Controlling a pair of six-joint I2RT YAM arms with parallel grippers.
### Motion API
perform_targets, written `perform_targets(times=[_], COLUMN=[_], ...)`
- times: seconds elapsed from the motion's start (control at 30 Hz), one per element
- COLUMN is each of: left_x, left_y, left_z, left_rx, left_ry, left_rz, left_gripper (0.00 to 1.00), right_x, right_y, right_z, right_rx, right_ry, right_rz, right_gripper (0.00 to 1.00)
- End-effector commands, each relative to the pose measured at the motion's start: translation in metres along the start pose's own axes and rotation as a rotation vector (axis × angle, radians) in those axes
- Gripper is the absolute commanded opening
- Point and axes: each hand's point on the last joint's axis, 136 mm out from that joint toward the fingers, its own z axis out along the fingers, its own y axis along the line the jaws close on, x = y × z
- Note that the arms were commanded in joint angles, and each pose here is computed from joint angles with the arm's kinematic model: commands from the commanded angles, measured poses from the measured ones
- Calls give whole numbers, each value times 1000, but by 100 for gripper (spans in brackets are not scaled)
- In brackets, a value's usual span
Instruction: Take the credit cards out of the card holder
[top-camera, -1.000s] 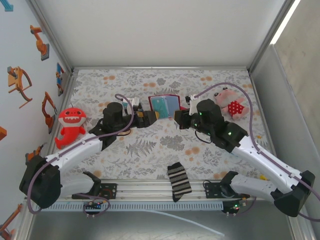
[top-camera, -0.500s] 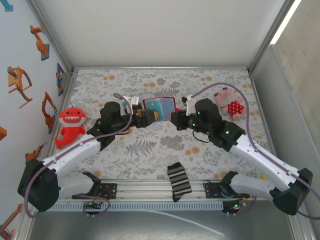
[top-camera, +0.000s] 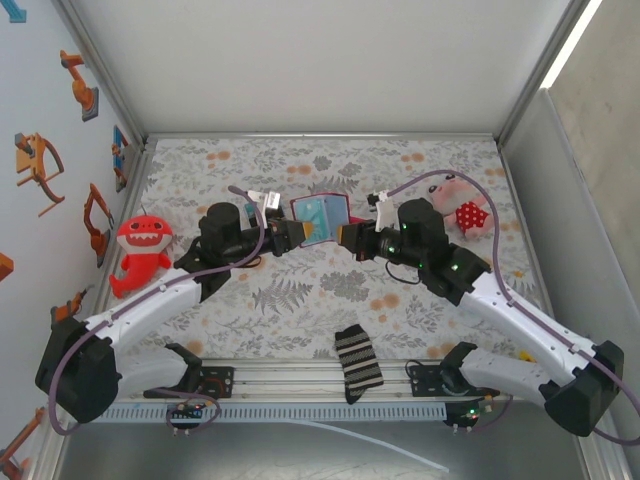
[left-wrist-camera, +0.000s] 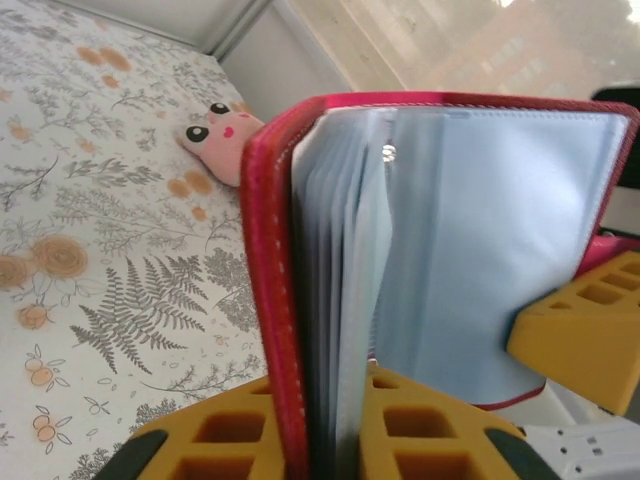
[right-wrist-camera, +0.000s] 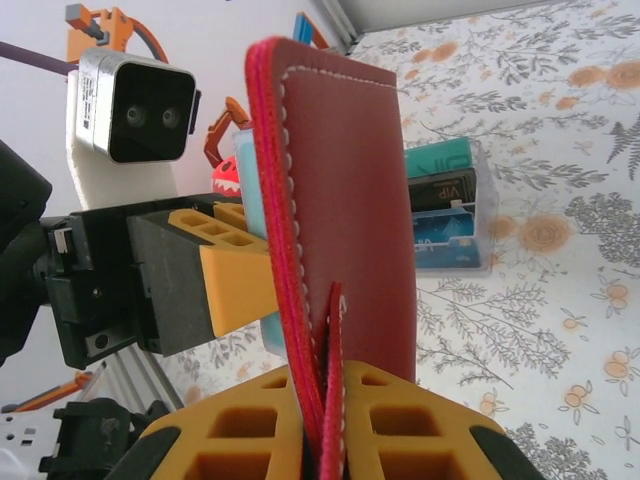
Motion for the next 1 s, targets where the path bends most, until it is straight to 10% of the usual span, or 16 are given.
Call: perform_targets(times=[0.0, 0.23, 0.6, 0.97], left_x=[-11, -11, -12, -9], left_y=[-5, -9, -14, -9], left_z=[-1, -1, -10, -16], left_rx=[9, 26, 11, -99], left_ry=[-28, -28, -30, 31], left_rz=[19, 22, 53, 76], left_gripper=[10, 3, 0, 0], right_x=[-23, -27, -24, -10], right_y=[44, 48, 21, -18], right_z=[-12, -11, -5, 5], right_rx=[-202, -251, -138, 49], right_ry=[-79, -93, -90, -29], right_rz=[-30, -16, 23, 21], right_gripper=[14, 25, 15, 54])
